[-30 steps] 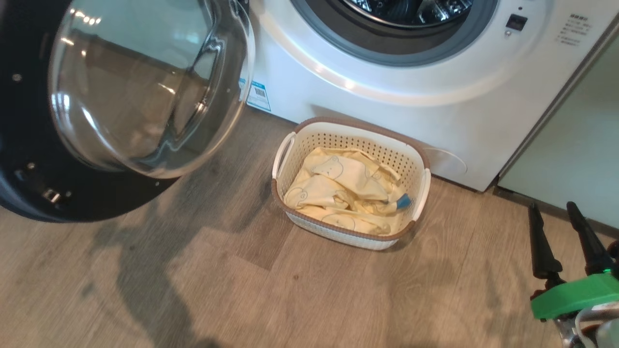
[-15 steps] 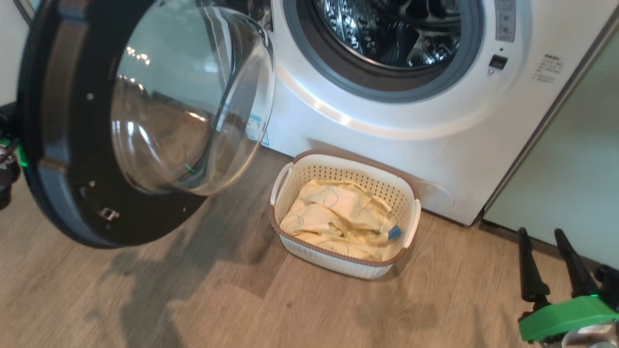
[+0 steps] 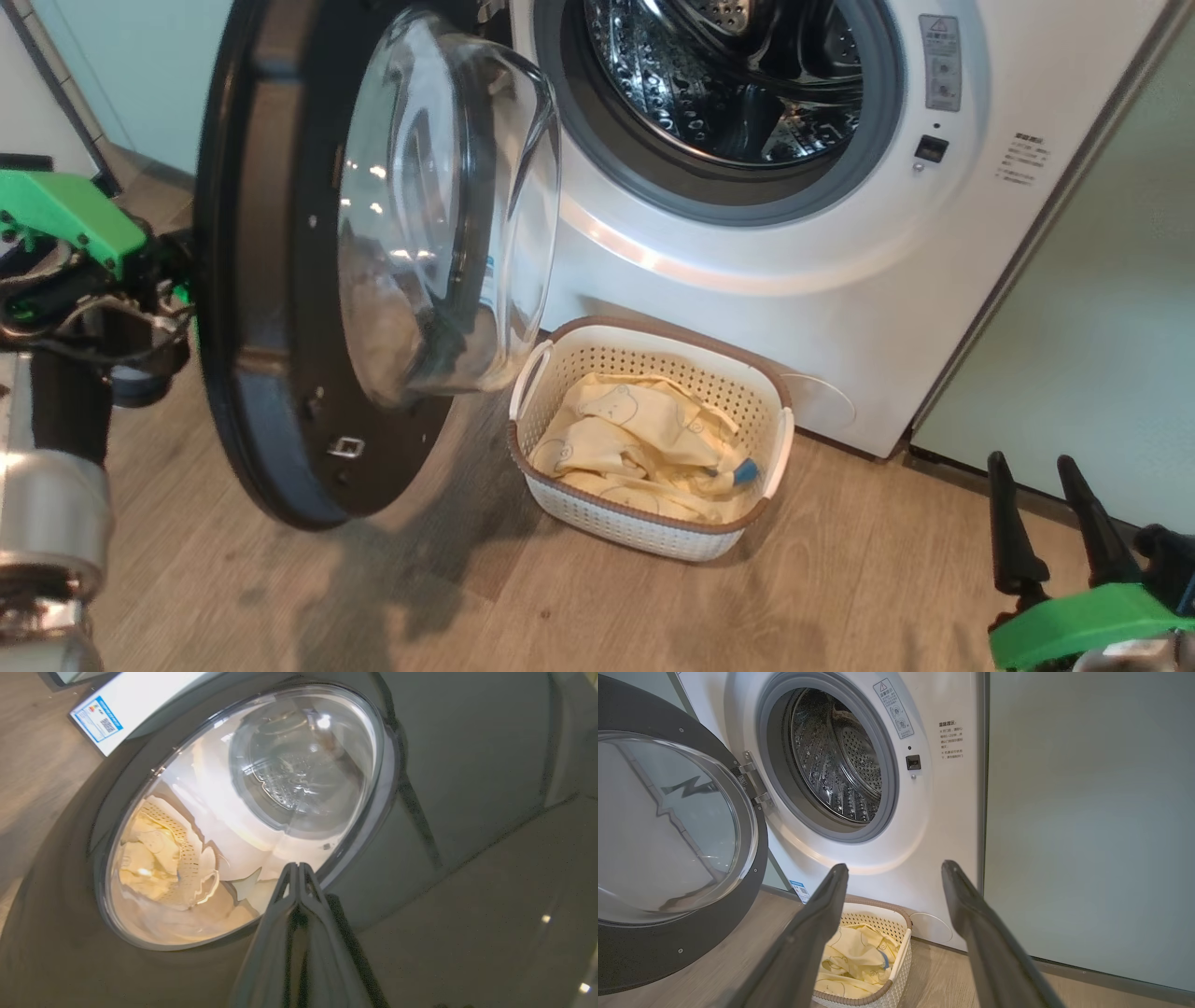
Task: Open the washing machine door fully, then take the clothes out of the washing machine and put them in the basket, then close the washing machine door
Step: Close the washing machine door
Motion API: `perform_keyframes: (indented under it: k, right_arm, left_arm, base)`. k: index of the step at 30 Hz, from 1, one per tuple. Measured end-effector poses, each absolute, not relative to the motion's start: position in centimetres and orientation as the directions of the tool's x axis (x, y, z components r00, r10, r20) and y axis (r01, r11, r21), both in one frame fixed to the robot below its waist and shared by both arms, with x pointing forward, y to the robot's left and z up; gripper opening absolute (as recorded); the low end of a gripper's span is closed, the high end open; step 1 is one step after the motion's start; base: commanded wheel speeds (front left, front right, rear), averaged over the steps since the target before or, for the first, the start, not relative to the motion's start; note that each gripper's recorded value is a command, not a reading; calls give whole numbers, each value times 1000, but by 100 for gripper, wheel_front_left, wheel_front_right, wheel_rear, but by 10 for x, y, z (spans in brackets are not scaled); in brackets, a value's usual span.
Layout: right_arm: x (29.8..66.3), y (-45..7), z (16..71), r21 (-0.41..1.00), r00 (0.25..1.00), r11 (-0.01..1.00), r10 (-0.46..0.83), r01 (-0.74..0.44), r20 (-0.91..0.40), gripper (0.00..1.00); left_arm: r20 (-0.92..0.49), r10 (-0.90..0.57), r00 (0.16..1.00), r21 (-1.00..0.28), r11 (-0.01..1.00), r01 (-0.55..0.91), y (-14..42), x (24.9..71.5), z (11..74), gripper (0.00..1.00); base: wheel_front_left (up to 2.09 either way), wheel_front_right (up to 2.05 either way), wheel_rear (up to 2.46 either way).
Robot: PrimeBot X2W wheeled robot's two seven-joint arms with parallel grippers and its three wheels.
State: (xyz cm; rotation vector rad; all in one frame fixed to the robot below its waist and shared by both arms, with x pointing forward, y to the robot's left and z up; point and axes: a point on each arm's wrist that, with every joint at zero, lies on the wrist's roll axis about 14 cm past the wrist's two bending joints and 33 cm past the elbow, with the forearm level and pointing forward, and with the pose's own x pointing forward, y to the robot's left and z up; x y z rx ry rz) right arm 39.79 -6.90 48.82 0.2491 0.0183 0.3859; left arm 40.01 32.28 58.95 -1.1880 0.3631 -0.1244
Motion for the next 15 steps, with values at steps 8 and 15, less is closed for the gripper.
perform_keyframes:
  k: [8, 15]
  right_arm:
    - [391, -88, 486, 243, 945, 915, 326, -322, 23, 100]
    - [385, -110, 486, 243, 964, 933, 267, -264, 22, 100]
  left_arm:
    - [-171, -390, 905, -941, 337, -33, 278, 409, 593, 0]
    - [-129, -497, 858, -948, 315, 40, 228, 419, 600, 0]
  base:
    - [0, 0, 0]
    - [0, 0, 0]
